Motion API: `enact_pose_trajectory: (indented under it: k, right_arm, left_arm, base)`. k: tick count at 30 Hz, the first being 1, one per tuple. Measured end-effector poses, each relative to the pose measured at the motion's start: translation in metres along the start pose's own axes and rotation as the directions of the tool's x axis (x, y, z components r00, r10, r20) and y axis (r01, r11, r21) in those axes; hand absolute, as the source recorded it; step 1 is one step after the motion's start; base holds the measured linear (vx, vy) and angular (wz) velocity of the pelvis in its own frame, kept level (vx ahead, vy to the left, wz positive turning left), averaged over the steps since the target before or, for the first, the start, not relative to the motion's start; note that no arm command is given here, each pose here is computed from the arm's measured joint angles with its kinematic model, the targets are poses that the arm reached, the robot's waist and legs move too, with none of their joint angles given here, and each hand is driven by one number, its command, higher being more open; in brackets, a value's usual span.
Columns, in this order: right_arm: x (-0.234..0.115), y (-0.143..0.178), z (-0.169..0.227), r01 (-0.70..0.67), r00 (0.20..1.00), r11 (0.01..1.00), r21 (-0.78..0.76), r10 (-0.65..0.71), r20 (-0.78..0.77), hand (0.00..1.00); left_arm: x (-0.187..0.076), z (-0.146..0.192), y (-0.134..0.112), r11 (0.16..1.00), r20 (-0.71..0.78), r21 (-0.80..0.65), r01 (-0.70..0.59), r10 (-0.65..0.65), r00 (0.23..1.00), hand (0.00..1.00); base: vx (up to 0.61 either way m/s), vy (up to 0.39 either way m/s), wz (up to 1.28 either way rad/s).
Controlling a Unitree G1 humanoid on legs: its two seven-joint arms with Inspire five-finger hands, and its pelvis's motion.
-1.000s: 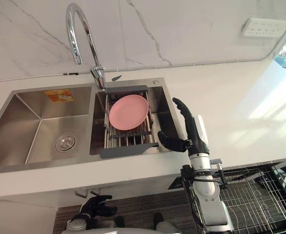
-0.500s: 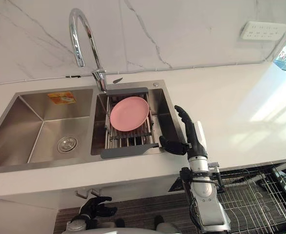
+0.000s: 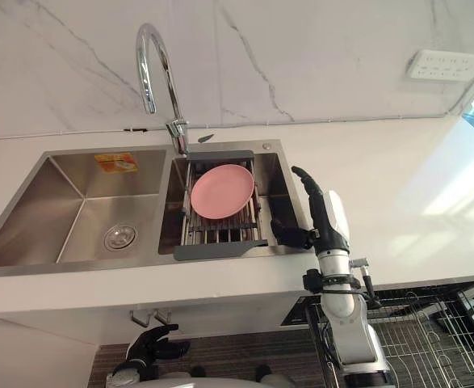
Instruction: Walk over to the sink, pick up the cup, carry it to the dishwasher, place the cup inside the dishwasher, then close the dishwasher door
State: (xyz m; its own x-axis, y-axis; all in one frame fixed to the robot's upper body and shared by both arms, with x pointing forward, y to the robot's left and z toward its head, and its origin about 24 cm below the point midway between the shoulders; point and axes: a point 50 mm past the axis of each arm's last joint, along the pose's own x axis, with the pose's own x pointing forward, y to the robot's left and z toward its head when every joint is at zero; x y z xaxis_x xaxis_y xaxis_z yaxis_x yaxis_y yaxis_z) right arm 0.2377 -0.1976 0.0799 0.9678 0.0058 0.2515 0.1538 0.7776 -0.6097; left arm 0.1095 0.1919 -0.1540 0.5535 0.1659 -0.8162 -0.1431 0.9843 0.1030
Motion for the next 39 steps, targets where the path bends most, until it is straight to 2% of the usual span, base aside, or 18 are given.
enact_pose_trajectory:
  k: [9,22,29,39]
  right_arm:
    - [0.025,-0.007,0.0,-0.008,0.999,0.991,-0.131,0.014,0.045,0.9]
    - [0.064,0.02,0.005,-0.151,0.978,0.941,-0.303,0.186,0.091,0.9]
    - [0.073,0.021,0.003,-0.173,0.974,0.92,-0.351,0.214,0.081,0.9]
    - [0.081,0.023,0.003,-0.192,0.958,0.835,-0.516,0.274,0.087,0.9]
  left_arm:
    - [0.0,0.005,0.003,1.0,0.028,0.003,-0.005,0.005,1.0,0.9]
    - [0.001,0.017,0.003,1.0,0.088,0.005,-0.001,0.001,0.996,0.9]
    - [0.001,0.022,0.003,1.0,0.116,0.003,0.0,0.0,0.993,0.9]
    - [0.001,0.028,0.002,1.0,0.151,-0.002,-0.004,0.004,0.989,0.9]
  base:
    - [-0.01,-0.002,0.04]
    - [0.01,0.014,0.11]
    - [-0.03,0.009,0.0]
    - [-0.03,-0.001,0.08]
